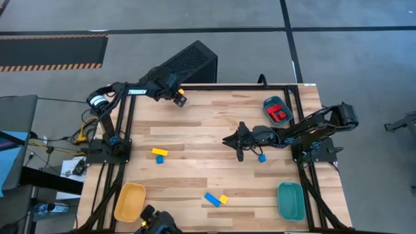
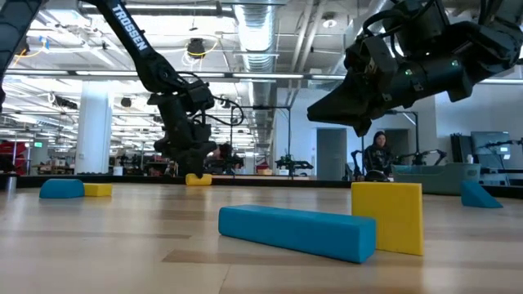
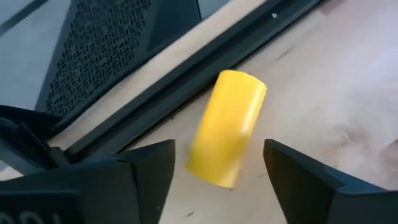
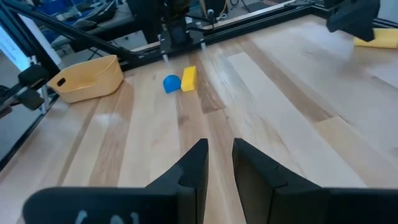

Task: Sort & place blocks by color
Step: Put the top yellow block into the yellow bin

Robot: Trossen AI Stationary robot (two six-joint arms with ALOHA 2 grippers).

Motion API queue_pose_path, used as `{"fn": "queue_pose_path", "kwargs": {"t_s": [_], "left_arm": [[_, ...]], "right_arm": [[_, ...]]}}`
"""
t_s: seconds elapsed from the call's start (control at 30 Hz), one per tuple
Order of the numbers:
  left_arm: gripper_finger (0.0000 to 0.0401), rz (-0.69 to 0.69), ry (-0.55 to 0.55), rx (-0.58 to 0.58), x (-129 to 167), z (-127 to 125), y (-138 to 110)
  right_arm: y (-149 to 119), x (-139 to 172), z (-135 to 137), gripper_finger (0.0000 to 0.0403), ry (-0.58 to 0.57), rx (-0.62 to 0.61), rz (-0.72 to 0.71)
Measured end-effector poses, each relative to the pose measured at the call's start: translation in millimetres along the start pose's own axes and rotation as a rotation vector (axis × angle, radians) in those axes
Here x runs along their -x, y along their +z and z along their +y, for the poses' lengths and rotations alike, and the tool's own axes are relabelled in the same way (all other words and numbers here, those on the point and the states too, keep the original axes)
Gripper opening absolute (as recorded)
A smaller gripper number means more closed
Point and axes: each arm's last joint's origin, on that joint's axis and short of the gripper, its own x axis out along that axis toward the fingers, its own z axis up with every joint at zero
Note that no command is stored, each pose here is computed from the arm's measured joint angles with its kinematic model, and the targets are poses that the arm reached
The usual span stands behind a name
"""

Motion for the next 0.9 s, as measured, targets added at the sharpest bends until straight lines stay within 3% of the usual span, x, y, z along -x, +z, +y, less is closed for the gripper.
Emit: {"fn": "queue_pose_path", "kwargs": {"t_s": [0.4, 0.63, 0.9], "left_arm": [[0.0107, 0.069, -0.079, -0.087, -25.1, -8.3, -10.9], [0.0102, -0.027, -0.106, -0.159, -9.3, -24.7, -3.1], [0.0103, -0.223, -0.226, -0.281, 37.9, -75.4, 8.7]], "right_arm": [[0.1, 0.0, -0.4, 0.0098, -0.011, -0.015, -0.004], [-1.7, -0.1, -1.7, 0.0098, -0.029, -0.007, 0.014], [-4.1, 0.4, -6.0, 0.0098, -0.150, -0.017, 0.014]]}}
